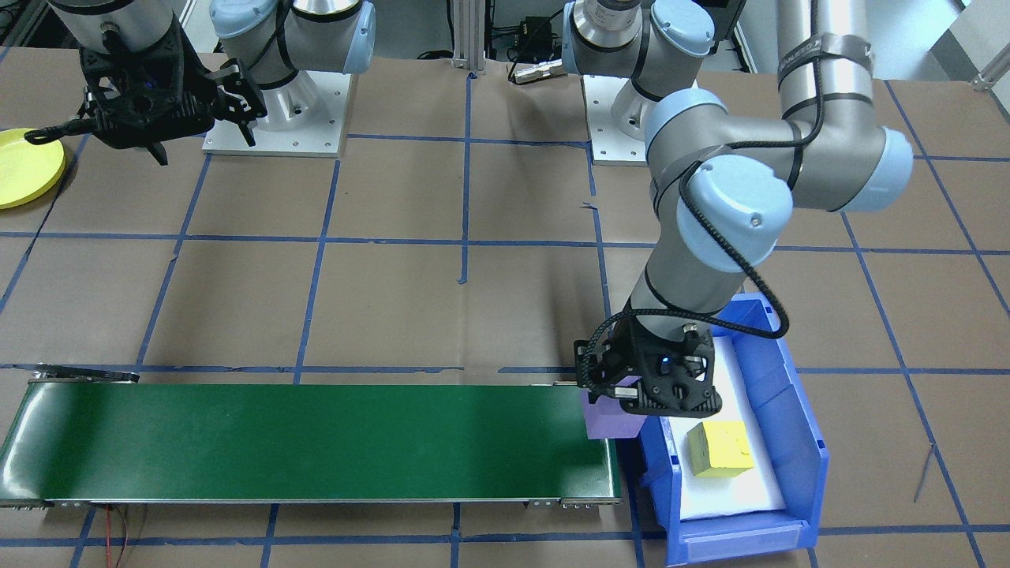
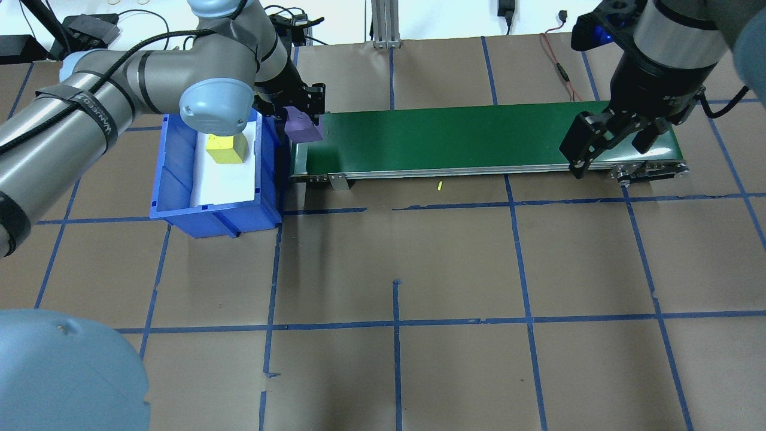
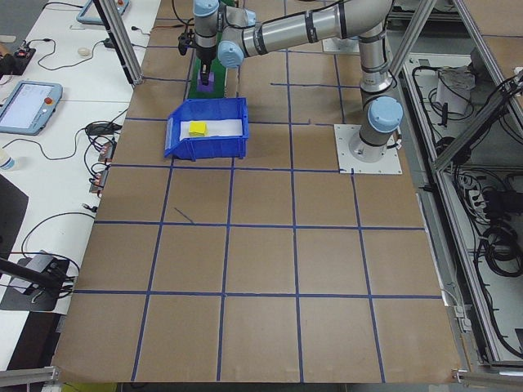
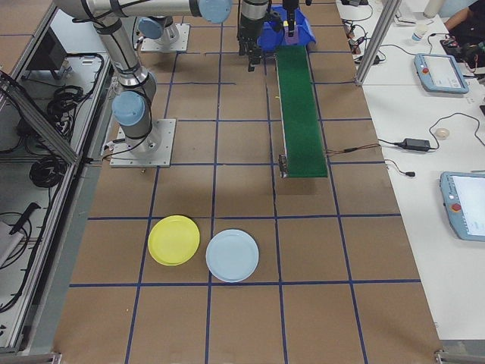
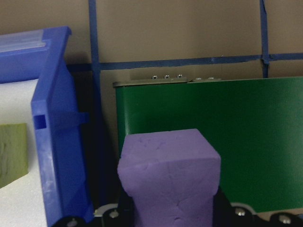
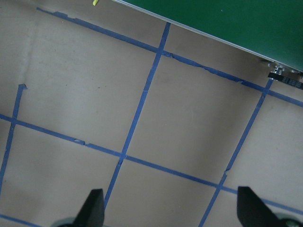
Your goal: Move block left to right into plate
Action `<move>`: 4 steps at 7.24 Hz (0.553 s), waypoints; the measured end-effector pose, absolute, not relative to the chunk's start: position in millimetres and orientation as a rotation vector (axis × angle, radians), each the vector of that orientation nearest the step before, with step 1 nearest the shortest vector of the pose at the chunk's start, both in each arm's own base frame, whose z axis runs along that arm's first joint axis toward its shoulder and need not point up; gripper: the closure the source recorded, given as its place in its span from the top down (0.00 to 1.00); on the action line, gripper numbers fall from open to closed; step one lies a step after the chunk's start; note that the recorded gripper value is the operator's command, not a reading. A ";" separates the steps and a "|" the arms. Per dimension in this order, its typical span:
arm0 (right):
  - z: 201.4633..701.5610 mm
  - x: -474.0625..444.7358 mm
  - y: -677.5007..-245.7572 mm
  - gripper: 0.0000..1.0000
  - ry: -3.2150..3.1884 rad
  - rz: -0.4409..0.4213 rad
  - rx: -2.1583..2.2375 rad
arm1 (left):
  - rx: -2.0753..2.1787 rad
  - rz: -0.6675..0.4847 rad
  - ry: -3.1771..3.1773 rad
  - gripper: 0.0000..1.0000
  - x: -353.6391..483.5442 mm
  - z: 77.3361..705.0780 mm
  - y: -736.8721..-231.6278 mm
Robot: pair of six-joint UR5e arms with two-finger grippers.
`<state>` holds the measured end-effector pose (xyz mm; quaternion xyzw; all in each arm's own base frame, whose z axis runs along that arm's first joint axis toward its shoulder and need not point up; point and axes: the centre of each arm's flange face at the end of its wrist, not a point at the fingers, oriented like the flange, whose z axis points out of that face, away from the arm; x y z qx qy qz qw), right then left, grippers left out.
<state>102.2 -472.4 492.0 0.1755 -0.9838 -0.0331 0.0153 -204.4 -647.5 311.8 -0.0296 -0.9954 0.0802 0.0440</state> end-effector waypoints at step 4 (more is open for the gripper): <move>430.9 111.3 -568.9 1.00 -3.202 0.100 0.565 | -0.116 0.297 -3.033 1.00 -212.3 307.9 -643.4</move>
